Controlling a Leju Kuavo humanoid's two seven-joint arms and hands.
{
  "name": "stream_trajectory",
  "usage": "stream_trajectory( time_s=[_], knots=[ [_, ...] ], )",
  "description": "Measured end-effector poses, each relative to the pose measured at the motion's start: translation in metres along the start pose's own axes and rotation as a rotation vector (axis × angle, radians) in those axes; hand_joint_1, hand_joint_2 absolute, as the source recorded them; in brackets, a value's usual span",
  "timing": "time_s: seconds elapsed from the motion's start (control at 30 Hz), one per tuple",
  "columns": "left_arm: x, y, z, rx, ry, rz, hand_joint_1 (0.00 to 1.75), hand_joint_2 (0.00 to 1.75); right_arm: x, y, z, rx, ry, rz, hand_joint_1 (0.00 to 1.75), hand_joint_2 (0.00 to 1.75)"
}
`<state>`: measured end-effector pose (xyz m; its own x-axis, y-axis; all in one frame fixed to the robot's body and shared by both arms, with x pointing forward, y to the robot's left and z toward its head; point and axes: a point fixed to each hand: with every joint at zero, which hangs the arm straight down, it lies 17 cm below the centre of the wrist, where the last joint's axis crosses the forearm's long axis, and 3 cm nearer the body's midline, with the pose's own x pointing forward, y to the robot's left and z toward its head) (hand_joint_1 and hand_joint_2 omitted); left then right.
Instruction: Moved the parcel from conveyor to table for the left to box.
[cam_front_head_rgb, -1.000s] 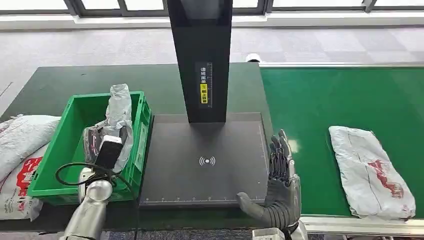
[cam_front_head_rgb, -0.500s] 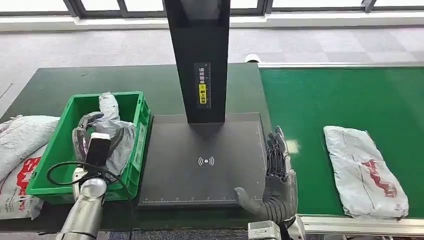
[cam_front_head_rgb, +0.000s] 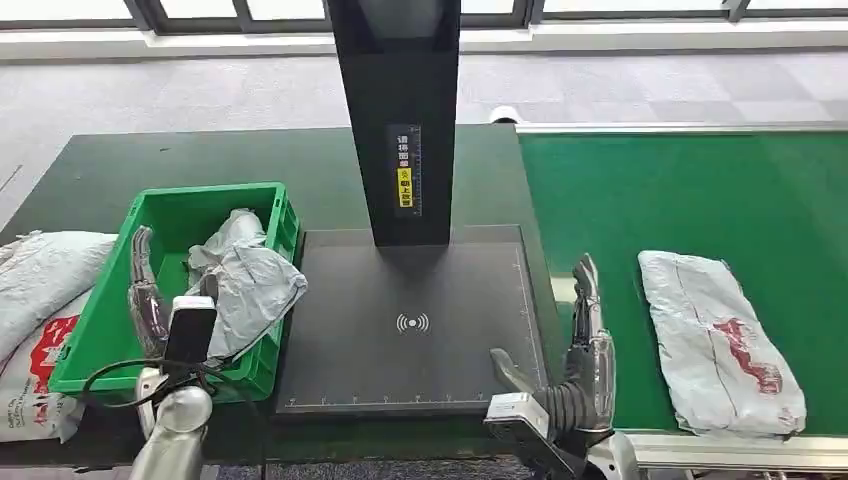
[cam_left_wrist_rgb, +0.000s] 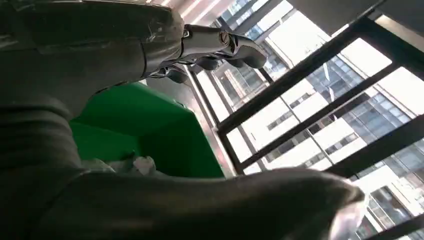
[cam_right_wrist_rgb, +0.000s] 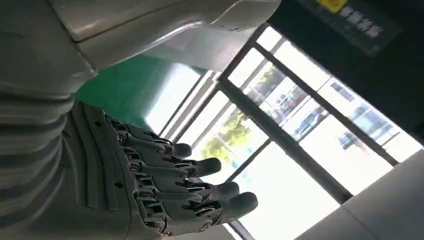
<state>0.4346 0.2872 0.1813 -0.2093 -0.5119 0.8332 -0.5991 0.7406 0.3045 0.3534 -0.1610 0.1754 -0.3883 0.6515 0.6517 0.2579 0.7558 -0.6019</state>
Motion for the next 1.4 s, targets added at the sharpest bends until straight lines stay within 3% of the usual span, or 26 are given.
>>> stream_trajectory(
  time_s=[0.1, 0.17, 0.27, 0.47, 0.67, 0.87, 0.9, 1.1, 1.4],
  knots=[
    [0.007, -0.003, 0.004, -0.009, -0.017, -0.076, 0.00, 0.00, -0.017, -0.002, 0.002, 0.014, 0.045, 0.075, 0.00, 1.75],
    [0.022, -0.005, 0.007, -0.017, -0.084, -0.118, 0.00, 0.00, -0.035, -0.001, 0.006, 0.043, 0.106, 0.162, 0.00, 1.75],
    [0.055, 0.020, 0.009, 0.076, -0.196, -0.035, 0.00, 0.00, -0.080, -0.007, 0.018, 0.075, 0.250, 0.320, 0.00, 1.75],
    [0.081, 0.063, 0.020, 0.214, -0.243, 0.118, 0.00, 0.00, -0.153, -0.028, 0.045, 0.094, 0.438, 0.467, 0.00, 1.75],
    [0.116, 0.075, 0.032, 0.229, -0.315, 0.187, 0.00, 0.00, -0.209, -0.052, 0.075, 0.097, 0.596, 0.553, 0.00, 1.75],
    [0.149, 0.071, 0.041, 0.202, -0.385, 0.249, 0.00, 0.00, -0.277, -0.066, 0.124, 0.121, 0.787, 0.581, 0.00, 1.75],
    [0.153, 0.069, 0.042, 0.195, -0.394, 0.256, 0.00, 1.75, -0.286, -0.066, 0.132, 0.127, 0.815, 0.582, 0.00, 1.75],
    [0.165, 0.060, 0.047, 0.166, -0.413, 0.294, 0.00, 1.75, -0.333, -0.069, 0.171, 0.162, 1.006, 0.590, 0.00, 1.75],
    [0.170, 0.056, 0.050, 0.153, -0.421, 0.307, 0.00, 1.75, -0.351, -0.069, 0.194, 0.189, 1.078, 0.583, 0.00, 1.75]
  ],
)
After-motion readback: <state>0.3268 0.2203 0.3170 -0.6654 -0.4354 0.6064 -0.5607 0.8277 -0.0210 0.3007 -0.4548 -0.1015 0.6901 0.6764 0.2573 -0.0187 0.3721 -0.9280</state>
